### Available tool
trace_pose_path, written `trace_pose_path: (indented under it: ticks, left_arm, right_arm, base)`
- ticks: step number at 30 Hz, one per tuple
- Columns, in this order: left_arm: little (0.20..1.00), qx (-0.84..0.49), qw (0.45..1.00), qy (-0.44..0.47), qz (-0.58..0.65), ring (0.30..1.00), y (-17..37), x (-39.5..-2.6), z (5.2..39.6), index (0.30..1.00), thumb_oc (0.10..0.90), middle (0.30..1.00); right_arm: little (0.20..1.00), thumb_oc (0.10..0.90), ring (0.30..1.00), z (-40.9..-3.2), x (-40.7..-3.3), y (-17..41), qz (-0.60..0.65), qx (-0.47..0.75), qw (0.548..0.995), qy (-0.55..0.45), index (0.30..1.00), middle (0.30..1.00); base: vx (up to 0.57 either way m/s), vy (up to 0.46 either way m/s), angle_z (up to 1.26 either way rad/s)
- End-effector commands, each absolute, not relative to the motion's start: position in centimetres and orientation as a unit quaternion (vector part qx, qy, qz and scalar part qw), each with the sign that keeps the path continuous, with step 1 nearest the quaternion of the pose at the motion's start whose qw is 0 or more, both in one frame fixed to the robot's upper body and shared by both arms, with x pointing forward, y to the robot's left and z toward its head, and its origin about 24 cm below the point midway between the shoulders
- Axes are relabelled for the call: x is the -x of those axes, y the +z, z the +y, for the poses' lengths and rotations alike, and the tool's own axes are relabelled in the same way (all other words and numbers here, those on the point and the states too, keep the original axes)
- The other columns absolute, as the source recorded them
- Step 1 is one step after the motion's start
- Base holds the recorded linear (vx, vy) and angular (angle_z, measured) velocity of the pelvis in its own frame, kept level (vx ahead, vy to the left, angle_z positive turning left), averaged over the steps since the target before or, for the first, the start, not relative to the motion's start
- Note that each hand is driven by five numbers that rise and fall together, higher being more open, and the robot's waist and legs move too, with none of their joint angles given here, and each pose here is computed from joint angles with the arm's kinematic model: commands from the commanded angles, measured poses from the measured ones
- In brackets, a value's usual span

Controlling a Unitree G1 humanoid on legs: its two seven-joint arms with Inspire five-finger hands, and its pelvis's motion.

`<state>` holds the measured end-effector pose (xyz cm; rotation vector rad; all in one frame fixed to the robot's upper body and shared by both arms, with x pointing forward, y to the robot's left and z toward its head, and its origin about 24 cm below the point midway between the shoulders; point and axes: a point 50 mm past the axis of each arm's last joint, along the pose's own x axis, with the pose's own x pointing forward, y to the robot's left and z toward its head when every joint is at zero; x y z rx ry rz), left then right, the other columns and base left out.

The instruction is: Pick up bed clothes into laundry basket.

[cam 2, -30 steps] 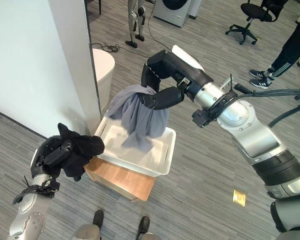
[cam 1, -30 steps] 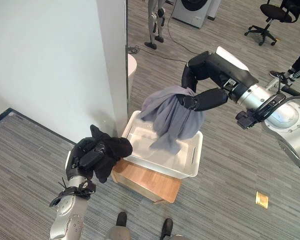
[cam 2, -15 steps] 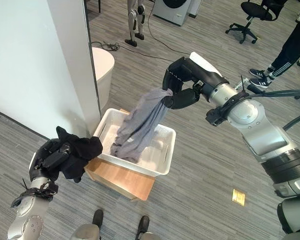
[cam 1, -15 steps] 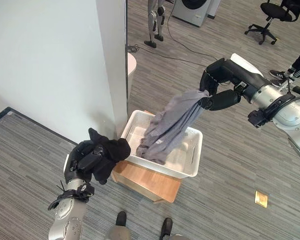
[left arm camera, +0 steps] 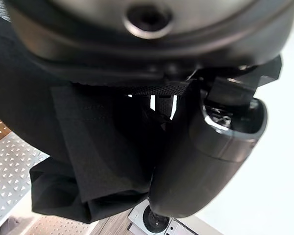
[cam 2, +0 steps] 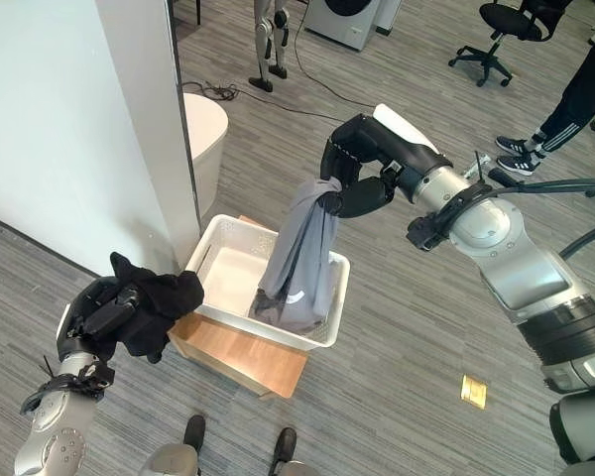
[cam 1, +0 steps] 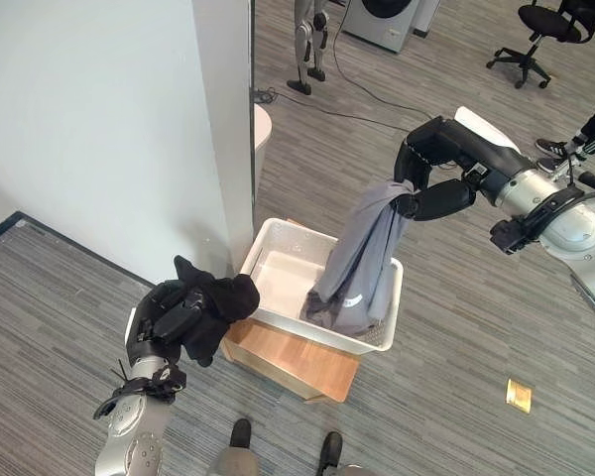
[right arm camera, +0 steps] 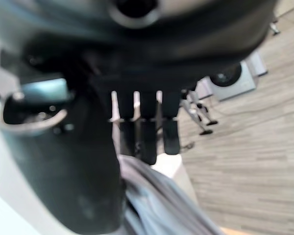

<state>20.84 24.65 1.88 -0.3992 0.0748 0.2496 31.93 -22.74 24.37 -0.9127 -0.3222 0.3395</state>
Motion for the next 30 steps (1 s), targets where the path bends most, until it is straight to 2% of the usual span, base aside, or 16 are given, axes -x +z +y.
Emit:
trace_pose_path:
  ticks: [1, 14, 15, 24, 30]
  left_arm:
    - [0.300, 0.168, 0.981, 0.069, -0.072, 0.300, 6.3, -22.1, 24.8, 0.300, 0.400, 0.300]
    - [0.300, 0.167, 0.982, 0.063, -0.067, 0.300, 6.2, -22.0, 24.5, 0.300, 0.400, 0.300]
    - [0.300, 0.167, 0.982, 0.062, -0.066, 0.300, 6.2, -22.1, 24.5, 0.300, 0.400, 0.300]
    - [0.300, 0.171, 0.982, 0.061, -0.061, 0.300, 6.0, -22.2, 24.5, 0.300, 0.400, 0.300]
    - [0.300, 0.164, 0.982, 0.052, -0.081, 0.300, 6.9, -22.7, 24.6, 0.300, 0.400, 0.300]
  right_arm:
    - [0.300, 0.400, 0.300, -22.3, -31.7, 28.5, -0.236, 0.436, 0.859, 0.128, 0.300, 0.300]
    - [0.300, 0.400, 0.300, -21.8, -33.6, 21.3, -0.111, 0.467, 0.860, 0.175, 0.300, 0.300]
    - [0.900, 0.800, 0.900, -21.9, -33.8, 21.0, -0.097, 0.472, 0.858, 0.178, 0.900, 0.900]
    - [0.900, 0.800, 0.900, -21.3, -34.5, 22.5, -0.093, 0.465, 0.858, 0.197, 0.900, 0.900]
    - [0.900, 0.800, 0.900, -21.0, -33.5, 25.8, -0.134, 0.464, 0.850, 0.211, 0.900, 0.900]
  base:
    - [0.00, 0.000, 0.00]
    - [0.00, 0.000, 0.02]
    - [0.00, -0.005, 0.06]
    - [0.00, -0.001, 0.04]
    - [0.00, 0.000, 0.00]
